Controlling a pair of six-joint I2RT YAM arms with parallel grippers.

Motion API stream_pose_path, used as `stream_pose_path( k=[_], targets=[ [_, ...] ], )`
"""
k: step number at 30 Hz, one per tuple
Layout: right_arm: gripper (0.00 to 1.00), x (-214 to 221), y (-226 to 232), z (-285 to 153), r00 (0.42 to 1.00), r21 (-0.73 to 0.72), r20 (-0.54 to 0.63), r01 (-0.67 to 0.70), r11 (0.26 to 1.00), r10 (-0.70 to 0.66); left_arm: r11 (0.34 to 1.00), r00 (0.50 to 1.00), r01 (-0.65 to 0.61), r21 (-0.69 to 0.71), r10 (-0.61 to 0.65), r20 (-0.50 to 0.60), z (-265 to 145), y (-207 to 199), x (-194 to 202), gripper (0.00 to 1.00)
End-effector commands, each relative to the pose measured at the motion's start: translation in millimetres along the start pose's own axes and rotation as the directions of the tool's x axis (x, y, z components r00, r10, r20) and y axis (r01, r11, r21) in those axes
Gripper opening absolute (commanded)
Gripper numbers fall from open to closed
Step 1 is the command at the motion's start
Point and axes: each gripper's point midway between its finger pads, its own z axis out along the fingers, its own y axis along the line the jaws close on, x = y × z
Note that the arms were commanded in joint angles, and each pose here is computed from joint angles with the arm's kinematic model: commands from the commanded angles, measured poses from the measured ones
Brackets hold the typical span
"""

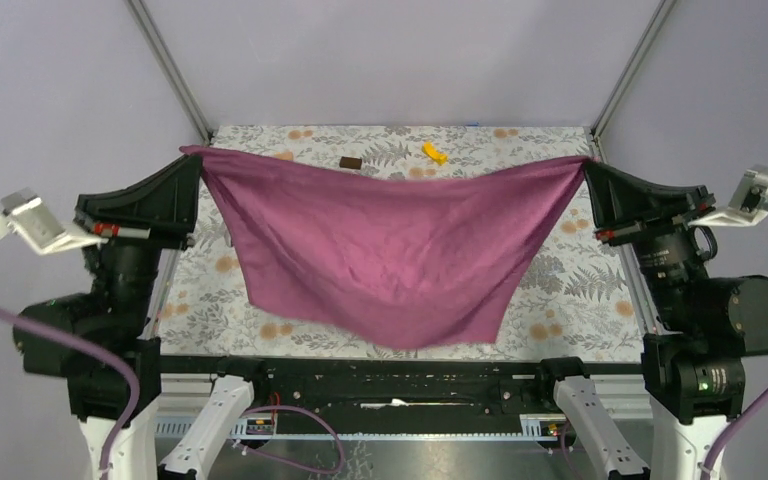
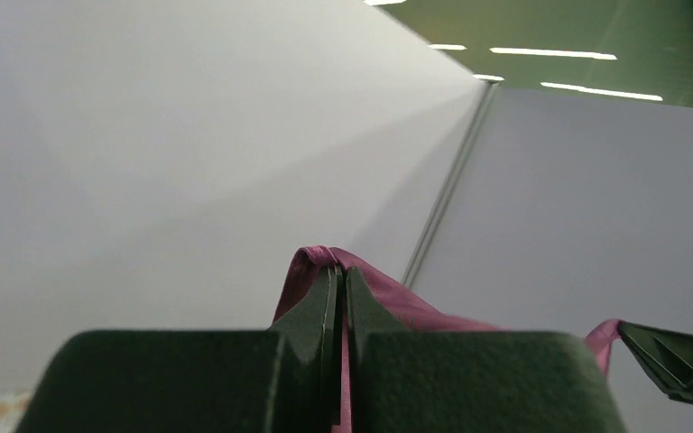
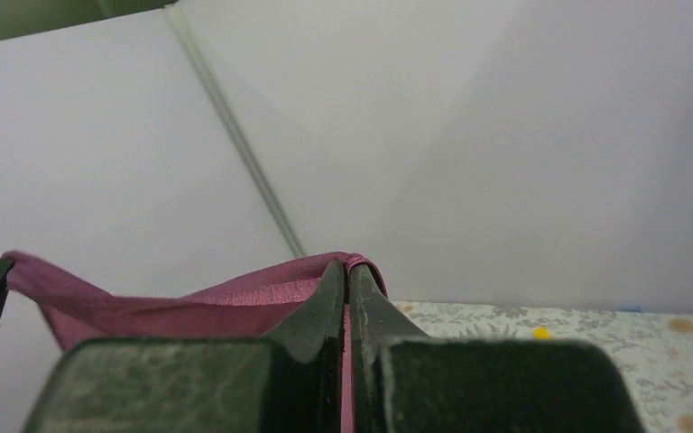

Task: Fold the napkin into a case and place the utensils inside
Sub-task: Flatten the napkin at the center of the board, then fold and flatten the napkin at the center of the board.

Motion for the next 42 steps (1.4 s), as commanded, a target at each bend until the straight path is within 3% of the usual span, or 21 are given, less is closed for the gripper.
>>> stream_pose_path(
  k=[1, 9, 16, 21, 29, 35, 42],
  targets=[
    [0.00, 14, -70, 27, 1.000, 0.277, -0.003, -0.005, 0.961, 0.006, 0.968, 0.993, 0.055, -0.245, -0.078, -0.086, 30, 73, 54, 0.00],
    [0.00, 123, -202, 72, 0.971, 0.557, -0.235, 0.101, 0.824, 0.040, 0.864, 0.907, 0.070, -0.499, -0.263, -0.329, 57, 184, 206, 0.00],
    [0.00, 228, -295, 109, 0.922, 0.607, -0.381, 0.191, 0.771, 0.071, 0.848, 0.800, 0.092, -0.522, -0.375, -0.469, 77, 252, 338, 0.00],
    [0.00, 288, -333, 137, 0.877, 0.577, -0.467, 0.208, 0.790, 0.110, 0.830, 0.735, 0.128, -0.543, -0.447, -0.509, 79, 293, 415, 0.00],
    [0.00, 343, -350, 148, 0.799, 0.527, -0.575, 0.196, 0.827, 0.177, 0.792, 0.644, 0.159, -0.590, -0.536, -0.546, 83, 320, 458, 0.00],
    [0.00, 358, -338, 107, 0.717, 0.573, -0.636, 0.194, 0.796, 0.284, 0.753, 0.497, 0.132, -0.645, -0.613, -0.614, 40, 309, 472, 0.00],
    [0.00, 370, -311, 24, 0.618, 0.678, -0.644, 0.188, 0.711, 0.450, 0.697, 0.300, 0.089, -0.711, -0.700, -0.648, -48, 273, 481, 0.00]
  ],
)
